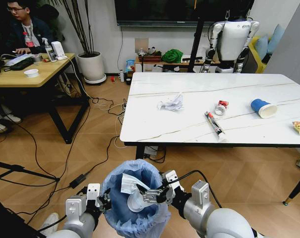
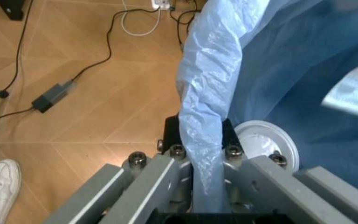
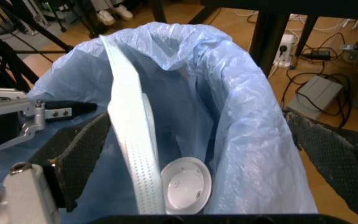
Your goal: Pick up the trash bin and place the trash from the table into it.
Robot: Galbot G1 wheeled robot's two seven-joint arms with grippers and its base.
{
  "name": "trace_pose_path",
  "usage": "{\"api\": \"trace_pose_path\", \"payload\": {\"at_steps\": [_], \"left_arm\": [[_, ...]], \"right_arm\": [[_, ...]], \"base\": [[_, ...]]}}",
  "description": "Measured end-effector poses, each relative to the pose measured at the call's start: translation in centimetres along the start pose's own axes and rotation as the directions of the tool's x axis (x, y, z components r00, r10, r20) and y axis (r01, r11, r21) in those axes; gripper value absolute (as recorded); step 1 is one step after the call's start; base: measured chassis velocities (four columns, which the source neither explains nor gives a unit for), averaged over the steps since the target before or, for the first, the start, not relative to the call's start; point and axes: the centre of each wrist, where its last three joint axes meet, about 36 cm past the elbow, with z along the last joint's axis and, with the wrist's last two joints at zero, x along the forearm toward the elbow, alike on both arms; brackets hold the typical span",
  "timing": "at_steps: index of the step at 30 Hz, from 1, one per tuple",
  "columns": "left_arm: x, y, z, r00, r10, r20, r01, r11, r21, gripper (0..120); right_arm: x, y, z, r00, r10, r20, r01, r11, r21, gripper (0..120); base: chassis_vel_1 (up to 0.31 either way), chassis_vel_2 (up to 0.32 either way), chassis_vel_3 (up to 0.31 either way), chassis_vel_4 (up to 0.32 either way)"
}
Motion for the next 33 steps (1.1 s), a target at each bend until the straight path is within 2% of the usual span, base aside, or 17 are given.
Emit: {"api": "trace_pose_path", "payload": {"at_steps": [10,16,22,25,28,29,31,33], "left_arm": [[0.2,0.1,-0.1,1.0,-0.003,0.004,0.003,1.0,-0.002,0],[0.2,0.0,0.0,1.0,-0.002,0.002,0.002,1.0,-0.003,0],[0.2,0.0,0.2,1.0,0.0,-0.002,0.0,1.0,-0.009,0],[0.2,0.0,0.3,1.0,-0.001,-0.003,0.001,1.0,-0.008,0],[0.3,0.0,0.4,1.0,-0.003,-0.006,0.003,1.0,-0.008,0],[0.3,0.0,0.4,1.0,-0.003,-0.006,0.003,1.0,-0.008,0],[0.3,0.0,0.4,1.0,-0.003,-0.007,0.003,1.0,-0.008,0],[0.3,0.0,0.4,1.0,-0.004,-0.008,0.004,1.0,-0.007,0]], "right_arm": [[1.5,0.6,0.0,1.0,0.02,0.011,-0.02,1.0,0.008,100],[2.2,0.2,-2.1,0.995,0.038,0.093,-0.037,0.999,-0.015,100],[2.8,-2.9,-7.6,0.957,0.106,0.269,-0.1,0.994,-0.036,100],[3.0,-3.8,-9.4,0.938,0.13,0.32,-0.123,0.991,-0.042,100],[1.3,-6.3,-12.3,0.921,0.186,0.341,-0.163,0.982,-0.095,100],[1.3,-6.3,-12.3,0.921,0.186,0.341,-0.163,0.982,-0.095,100],[-0.6,-8.2,-14.9,0.915,0.219,0.34,-0.176,0.972,-0.154,100],[-1.2,-8.7,-15.9,0.913,0.224,0.34,-0.173,0.97,-0.173,100]], "base": [[0.0,0.0,0.0,0.0],[0.0,0.0,0.0,0.0],[0.0,0.0,0.0,0.0],[0.0,0.0,0.0,0.0],[0.0,0.0,0.0,0.0],[0.0,0.0,0.0,0.0],[0.0,0.0,0.0,0.0],[0.0,0.0,0.0,0.0]]}}
